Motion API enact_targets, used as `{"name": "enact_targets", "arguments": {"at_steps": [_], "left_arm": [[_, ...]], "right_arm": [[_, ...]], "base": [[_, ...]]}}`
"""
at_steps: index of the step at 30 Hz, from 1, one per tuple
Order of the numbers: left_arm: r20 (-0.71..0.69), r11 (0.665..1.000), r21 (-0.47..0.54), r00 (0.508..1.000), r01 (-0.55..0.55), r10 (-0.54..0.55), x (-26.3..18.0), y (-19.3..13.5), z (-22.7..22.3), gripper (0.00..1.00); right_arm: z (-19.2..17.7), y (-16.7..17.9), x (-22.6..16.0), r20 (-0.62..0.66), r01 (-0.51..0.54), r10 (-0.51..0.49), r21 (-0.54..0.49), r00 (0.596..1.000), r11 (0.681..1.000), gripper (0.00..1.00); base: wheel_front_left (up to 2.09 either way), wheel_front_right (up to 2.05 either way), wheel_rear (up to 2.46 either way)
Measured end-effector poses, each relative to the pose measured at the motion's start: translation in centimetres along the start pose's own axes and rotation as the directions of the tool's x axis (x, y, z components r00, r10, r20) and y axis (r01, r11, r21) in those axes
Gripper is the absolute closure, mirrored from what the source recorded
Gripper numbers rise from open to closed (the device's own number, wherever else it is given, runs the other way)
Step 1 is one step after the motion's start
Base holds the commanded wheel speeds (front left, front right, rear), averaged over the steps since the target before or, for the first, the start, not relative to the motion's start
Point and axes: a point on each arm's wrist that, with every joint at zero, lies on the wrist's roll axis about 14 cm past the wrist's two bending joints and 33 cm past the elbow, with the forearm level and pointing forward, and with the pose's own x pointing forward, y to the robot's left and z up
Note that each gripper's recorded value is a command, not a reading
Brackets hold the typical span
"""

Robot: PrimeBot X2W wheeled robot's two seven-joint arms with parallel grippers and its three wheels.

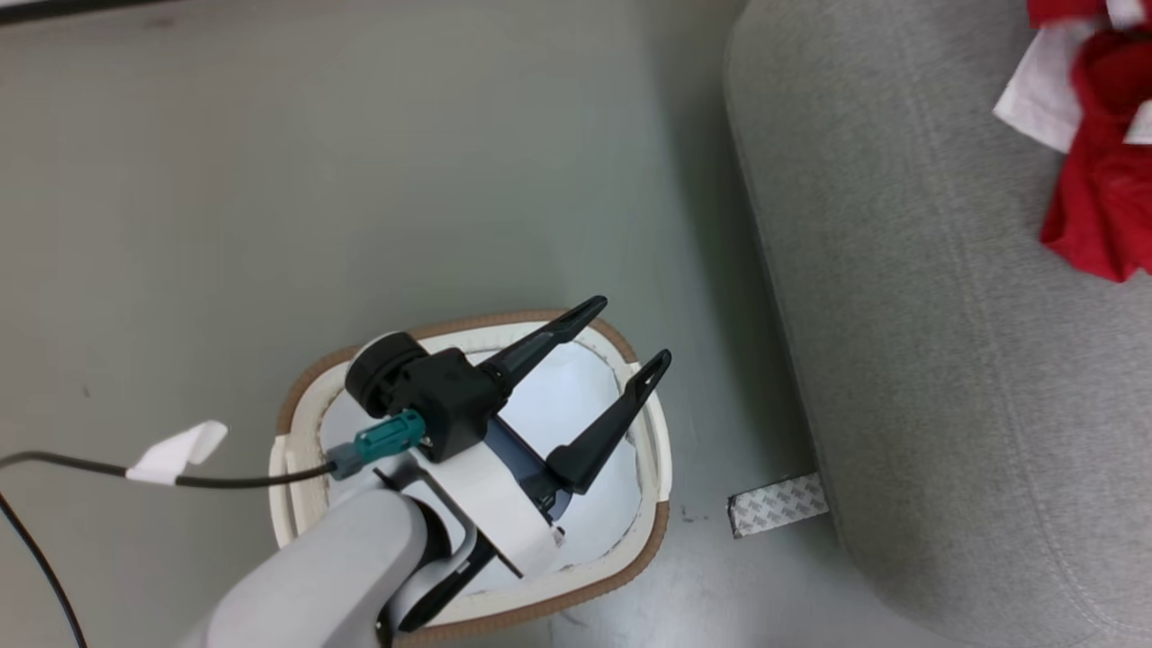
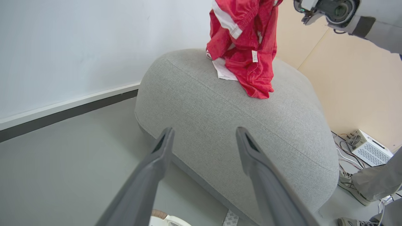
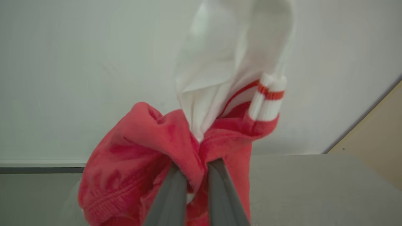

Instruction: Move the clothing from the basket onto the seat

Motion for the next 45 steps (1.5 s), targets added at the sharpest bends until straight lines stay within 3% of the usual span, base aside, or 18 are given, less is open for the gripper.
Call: {"name": "enact_targets", "arguments": {"at_steps": [3, 8, 11, 15, 16, 17, 18, 19, 28, 37, 45], "left_arm": [[0.005, 1.000, -0.005, 1.000, -0.012, 0.012, 0.0, 0.8, -0.2, 0.00], [0.011, 0.999, -0.011, 0.999, -0.047, 0.047, -0.3, 2.4, -0.5, 0.00], [0.008, 0.998, -0.009, 0.998, -0.057, 0.057, -0.6, 2.7, -0.7, 0.00], [0.016, 0.998, -0.001, 0.998, -0.066, 0.066, -0.7, 2.9, -0.2, 0.00], [0.016, 0.998, -0.002, 0.997, -0.070, 0.070, -0.8, 3.0, -0.1, 0.00], [0.016, 0.997, 0.000, 0.997, -0.073, 0.073, -0.8, 2.9, 0.0, 0.00], [0.017, 0.997, 0.003, 0.997, -0.073, 0.073, -0.8, 2.8, 0.1, 0.00], [0.022, 0.997, 0.005, 0.997, -0.071, 0.071, -0.7, 2.6, 0.4, 0.00], [0.066, 0.994, 0.024, 0.993, -0.103, 0.101, -1.3, 0.3, 3.0, 0.00], [0.168, 0.972, 0.078, 0.964, -0.222, 0.207, -3.5, -1.6, 8.4, 0.00], [0.262, 0.935, 0.131, 0.921, -0.329, 0.287, -7.0, -2.8, 12.4, 0.00]], "right_arm": [[-4.9, -0.6, -0.1, -0.150, 0.034, -0.033, 0.002, 0.988, 0.999, 1.00], [-12.1, -0.5, -1.4, -0.376, 0.050, -0.053, -0.019, 0.925, 0.999, 1.00], [-14.3, -0.7, -2.2, -0.450, 0.073, -0.069, -0.007, 0.891, 0.997, 1.00], [-14.4, -0.4, -2.4, -0.454, 0.074, -0.065, 0.003, 0.888, 0.997, 1.00], [-14.3, -0.4, -2.5, -0.454, 0.075, -0.064, 0.006, 0.889, 0.997, 0.92], [-14.2, -0.4, -2.6, -0.454, 0.073, -0.063, 0.005, 0.889, 0.997, 0.67], [-14.0, -0.4, -2.7, -0.452, 0.072, -0.062, 0.004, 0.890, 0.997, 0.30], [-13.6, -0.5, -2.8, -0.444, 0.072, -0.062, 0.005, 0.894, 0.997, 0.00], [-9.0, -1.0, -5.1, -0.373, 0.036, -0.029, 0.012, 0.927, 0.999, 0.00], [1.0, -1.6, -8.7, -0.114, -0.050, 0.053, 0.029, 0.992, 0.998, 0.00], [7.6, 1.2, -13.0, 0.126, -0.201, 0.192, 0.055, 0.973, 0.978, 0.00]], "base": [[0.00, 0.00, 0.00], [0.00, 0.00, 0.00], [0.00, 0.00, 0.00], [0.00, 0.00, 0.00], [0.00, 0.00, 0.00], [0.00, 0.00, 0.00], [0.00, 0.00, 0.00], [0.00, 0.00, 0.00], [0.00, 0.00, 0.00], [0.00, 0.00, 0.00], [0.00, 0.00, 0.00]]}}
